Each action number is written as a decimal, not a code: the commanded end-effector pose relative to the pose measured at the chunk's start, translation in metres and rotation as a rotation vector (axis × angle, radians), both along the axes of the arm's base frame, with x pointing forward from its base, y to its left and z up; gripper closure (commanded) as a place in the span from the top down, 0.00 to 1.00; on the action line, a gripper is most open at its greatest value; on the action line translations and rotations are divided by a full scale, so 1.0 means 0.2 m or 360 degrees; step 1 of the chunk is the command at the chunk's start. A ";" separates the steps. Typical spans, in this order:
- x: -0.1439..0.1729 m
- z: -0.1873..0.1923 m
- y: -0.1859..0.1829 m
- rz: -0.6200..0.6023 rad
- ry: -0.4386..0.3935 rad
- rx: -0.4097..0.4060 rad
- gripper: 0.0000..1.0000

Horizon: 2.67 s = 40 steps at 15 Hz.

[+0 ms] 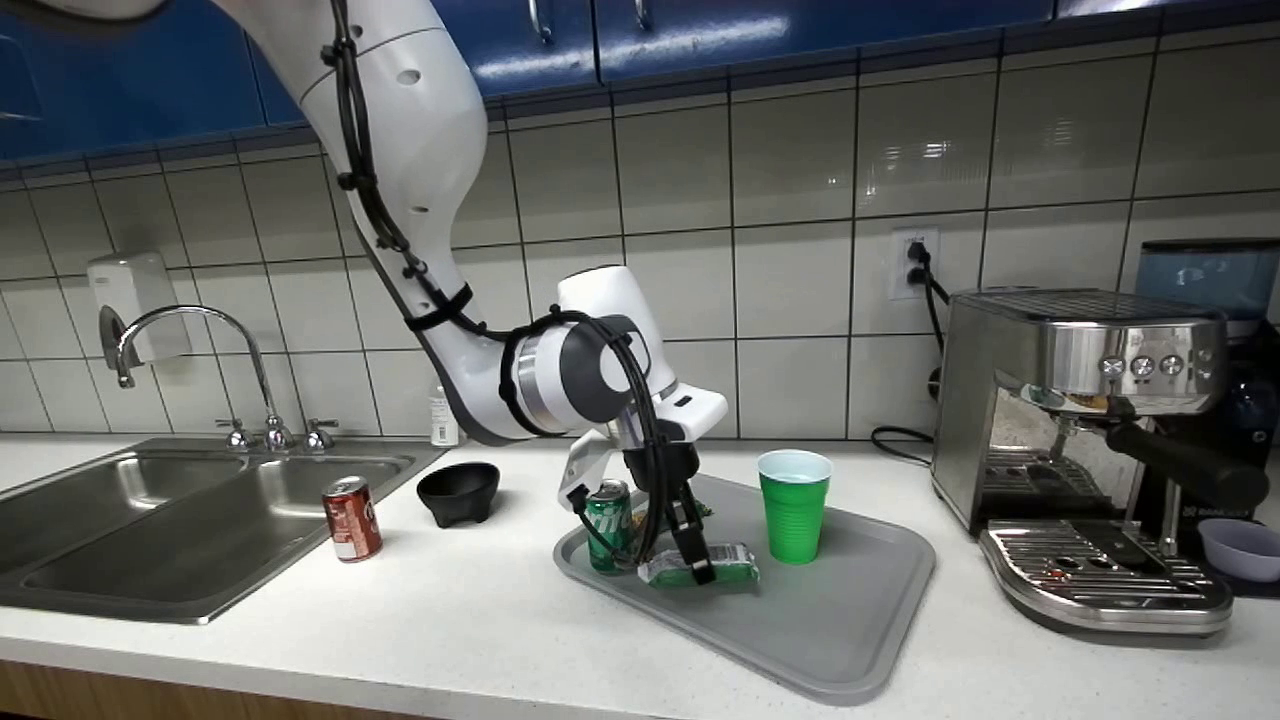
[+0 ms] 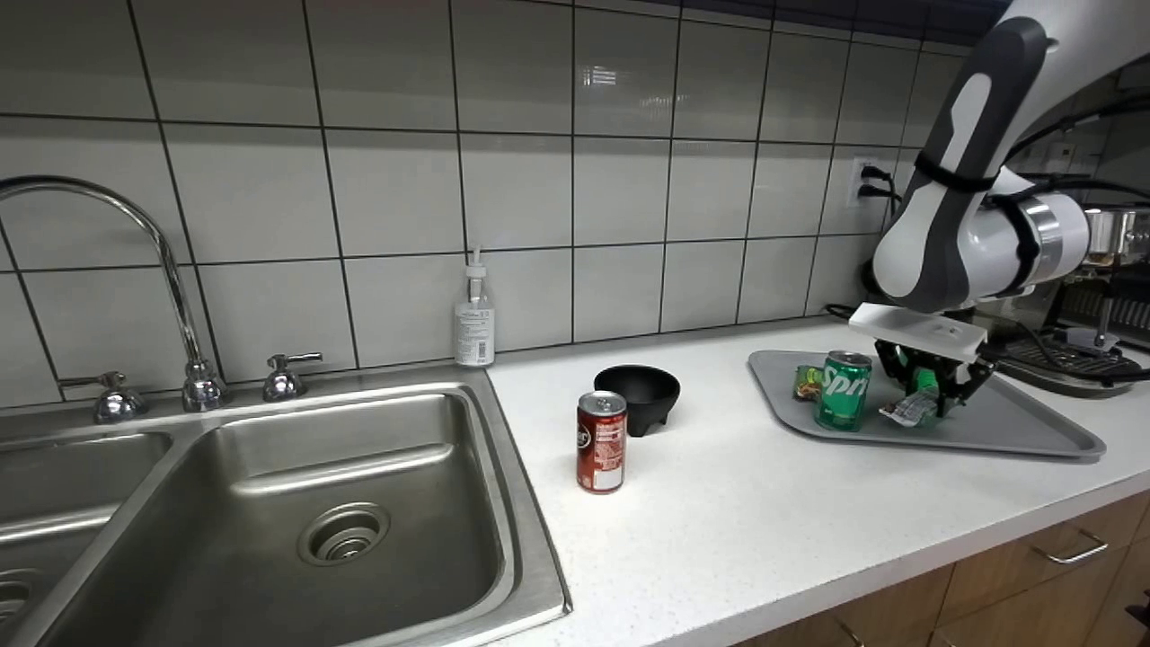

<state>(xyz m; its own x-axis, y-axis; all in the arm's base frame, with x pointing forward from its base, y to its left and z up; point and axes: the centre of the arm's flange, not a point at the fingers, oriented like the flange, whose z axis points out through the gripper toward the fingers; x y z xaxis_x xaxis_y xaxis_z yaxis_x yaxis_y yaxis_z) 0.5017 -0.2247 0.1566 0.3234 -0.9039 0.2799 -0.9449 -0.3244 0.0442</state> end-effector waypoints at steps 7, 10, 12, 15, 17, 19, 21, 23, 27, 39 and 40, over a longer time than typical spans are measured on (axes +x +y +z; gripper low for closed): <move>0.05 0.01 -0.03 0.0016 0.0021 0.0009 0.77; 0.05 0.03 -0.02 0.0028 0.0008 0.0007 1.00; 0.05 0.05 0.00 0.0033 -0.0005 0.0004 1.00; 0.05 0.08 0.02 0.0047 -0.0023 -0.0002 1.00; 0.05 0.12 0.05 0.0060 -0.0042 -0.0008 1.00; 0.05 0.16 0.06 0.0068 -0.0063 -0.0016 1.00; 0.05 0.20 0.08 0.0081 -0.0084 -0.0027 1.00; 0.05 0.24 0.11 0.0097 -0.0106 -0.0036 1.00; 0.05 0.33 0.18 0.0155 -0.0146 -0.0045 1.00; 0.07 0.54 0.50 0.0515 -0.0199 -0.0043 1.00; 0.07 0.55 0.53 0.0547 -0.0201 -0.0040 1.00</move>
<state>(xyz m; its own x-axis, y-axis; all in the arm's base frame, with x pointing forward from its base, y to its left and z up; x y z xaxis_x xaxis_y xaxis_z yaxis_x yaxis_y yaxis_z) 0.5282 -0.1373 0.2494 0.5212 -0.7714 0.3652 -0.8181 -0.5734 -0.0436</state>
